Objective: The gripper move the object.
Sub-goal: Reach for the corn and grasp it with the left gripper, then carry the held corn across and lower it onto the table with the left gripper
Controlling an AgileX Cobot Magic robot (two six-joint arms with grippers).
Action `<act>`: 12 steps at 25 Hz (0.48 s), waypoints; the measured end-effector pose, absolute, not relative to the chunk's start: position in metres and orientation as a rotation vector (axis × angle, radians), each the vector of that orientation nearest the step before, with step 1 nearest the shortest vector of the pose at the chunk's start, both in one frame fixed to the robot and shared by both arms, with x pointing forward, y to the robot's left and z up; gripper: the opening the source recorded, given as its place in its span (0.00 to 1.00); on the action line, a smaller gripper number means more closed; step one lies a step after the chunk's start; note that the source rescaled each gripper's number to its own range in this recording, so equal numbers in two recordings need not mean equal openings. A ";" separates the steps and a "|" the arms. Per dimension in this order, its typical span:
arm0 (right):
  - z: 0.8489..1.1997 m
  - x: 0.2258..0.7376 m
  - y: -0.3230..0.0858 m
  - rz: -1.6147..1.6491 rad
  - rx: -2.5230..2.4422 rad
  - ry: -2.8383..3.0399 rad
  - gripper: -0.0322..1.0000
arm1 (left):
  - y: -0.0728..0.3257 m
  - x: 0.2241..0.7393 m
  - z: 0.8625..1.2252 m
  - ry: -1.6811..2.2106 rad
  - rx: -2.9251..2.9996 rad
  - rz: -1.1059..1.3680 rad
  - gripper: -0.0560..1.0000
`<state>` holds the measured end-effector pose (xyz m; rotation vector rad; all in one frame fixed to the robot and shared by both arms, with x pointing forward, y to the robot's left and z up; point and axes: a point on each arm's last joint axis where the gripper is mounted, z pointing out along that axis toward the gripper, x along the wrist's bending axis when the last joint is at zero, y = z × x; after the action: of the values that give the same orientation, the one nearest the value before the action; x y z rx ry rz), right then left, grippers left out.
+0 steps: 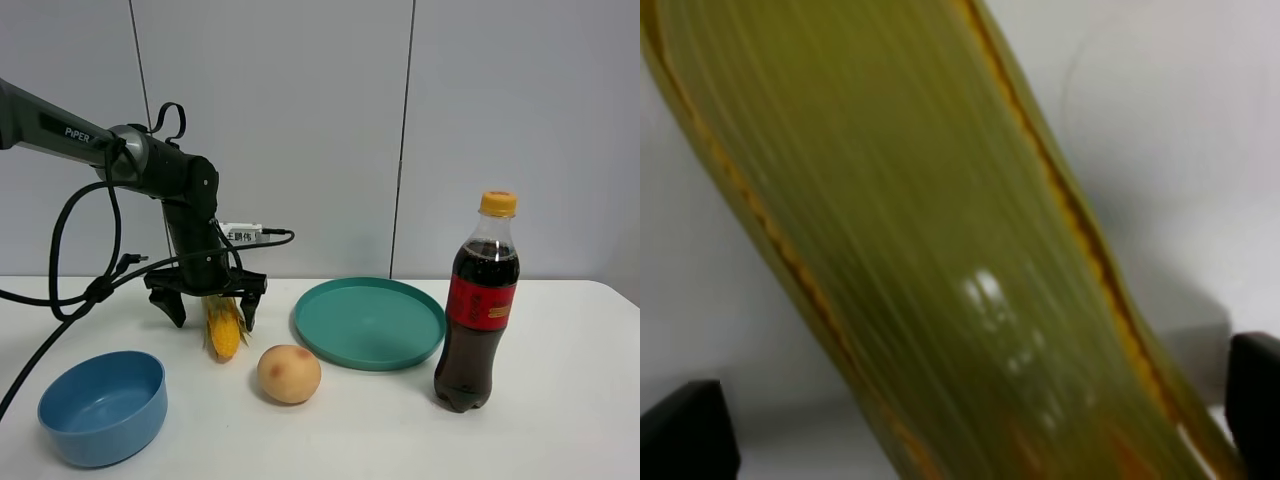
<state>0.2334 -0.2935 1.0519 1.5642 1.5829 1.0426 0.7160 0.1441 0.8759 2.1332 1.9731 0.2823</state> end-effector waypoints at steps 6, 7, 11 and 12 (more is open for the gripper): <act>1.052 0.233 -0.294 1.043 1.564 1.583 1.00 | 0.143 0.716 0.876 1.915 2.190 0.280 0.15; 1.052 0.233 -0.294 1.043 1.564 1.583 1.00 | 0.143 0.716 0.876 1.908 2.195 0.279 0.05; 1.052 0.233 -0.294 1.043 1.564 1.583 1.00 | 0.142 0.715 0.880 1.900 2.194 0.278 0.06; 1.052 0.233 -0.294 1.043 1.564 1.583 1.00 | 0.141 0.715 0.886 1.889 2.197 0.284 0.06</act>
<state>0.2334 -0.2935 1.0519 1.5642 1.5829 1.0426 0.7146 0.1406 0.8855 2.1966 1.8895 0.2835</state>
